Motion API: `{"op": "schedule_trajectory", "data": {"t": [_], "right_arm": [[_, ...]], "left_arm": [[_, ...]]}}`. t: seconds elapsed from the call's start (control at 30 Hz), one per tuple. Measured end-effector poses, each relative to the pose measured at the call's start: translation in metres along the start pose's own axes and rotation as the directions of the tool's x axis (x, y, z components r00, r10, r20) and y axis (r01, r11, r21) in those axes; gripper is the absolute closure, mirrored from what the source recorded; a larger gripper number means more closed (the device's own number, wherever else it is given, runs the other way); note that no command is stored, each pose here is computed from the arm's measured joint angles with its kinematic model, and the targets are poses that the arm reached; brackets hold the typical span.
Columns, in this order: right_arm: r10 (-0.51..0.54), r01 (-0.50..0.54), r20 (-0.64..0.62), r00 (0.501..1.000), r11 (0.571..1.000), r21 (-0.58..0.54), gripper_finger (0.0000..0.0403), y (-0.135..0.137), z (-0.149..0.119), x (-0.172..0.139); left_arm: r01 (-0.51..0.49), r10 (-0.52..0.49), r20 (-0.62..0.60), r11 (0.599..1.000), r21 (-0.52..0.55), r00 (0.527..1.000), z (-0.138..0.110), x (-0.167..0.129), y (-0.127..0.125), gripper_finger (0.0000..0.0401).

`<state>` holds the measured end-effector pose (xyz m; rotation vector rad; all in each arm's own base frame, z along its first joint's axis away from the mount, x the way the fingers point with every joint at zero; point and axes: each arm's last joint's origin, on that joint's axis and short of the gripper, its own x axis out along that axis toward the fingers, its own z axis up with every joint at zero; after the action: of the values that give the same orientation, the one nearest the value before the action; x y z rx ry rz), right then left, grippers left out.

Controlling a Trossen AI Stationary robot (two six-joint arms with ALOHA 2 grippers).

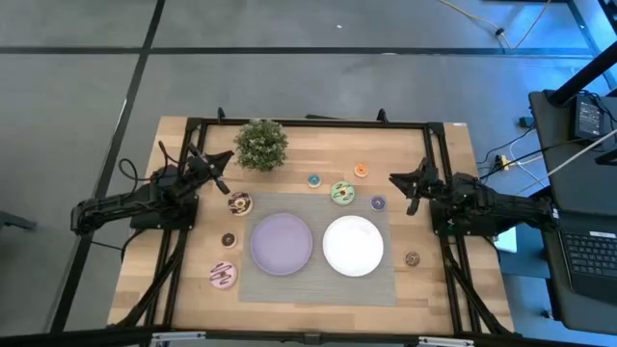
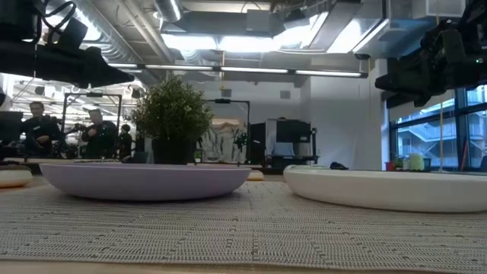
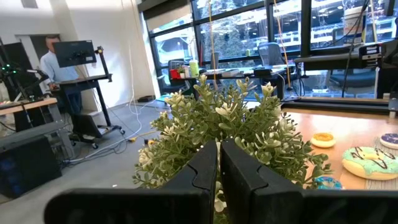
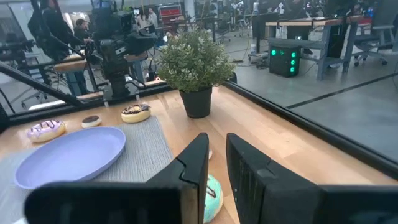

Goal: Pick & Place donuts
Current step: Put the small dark blue donut on the white plate

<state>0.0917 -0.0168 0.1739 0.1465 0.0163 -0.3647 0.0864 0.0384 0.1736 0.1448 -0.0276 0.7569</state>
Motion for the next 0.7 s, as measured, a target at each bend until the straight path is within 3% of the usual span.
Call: {"op": "schedule_trajectory", "data": {"t": [0.13,0.27,0.5,0.7], "right_arm": [[-0.001,0.001,-0.004,1.000,1.000,-0.003,0.0341,0.000,0.000,0.000],[-0.055,0.051,0.036,0.998,0.995,0.088,0.0321,-0.001,0.003,0.000],[-0.283,0.240,0.173,0.943,0.942,0.234,0.0237,-0.007,0.015,-0.002],[-0.309,0.255,0.150,0.939,0.920,0.299,0.0155,-0.008,0.013,-0.002]], "left_arm": [[0.000,0.000,-0.001,1.000,0.000,1.000,0.000,0.000,0.000,0.0385],[0.000,0.000,0.000,1.000,0.000,1.000,0.000,0.000,0.000,0.0386],[0.000,0.000,0.000,1.000,0.000,1.000,0.000,0.000,0.000,0.0386],[0.000,0.000,0.000,1.000,0.000,1.000,0.000,0.000,0.000,0.0386]]}}
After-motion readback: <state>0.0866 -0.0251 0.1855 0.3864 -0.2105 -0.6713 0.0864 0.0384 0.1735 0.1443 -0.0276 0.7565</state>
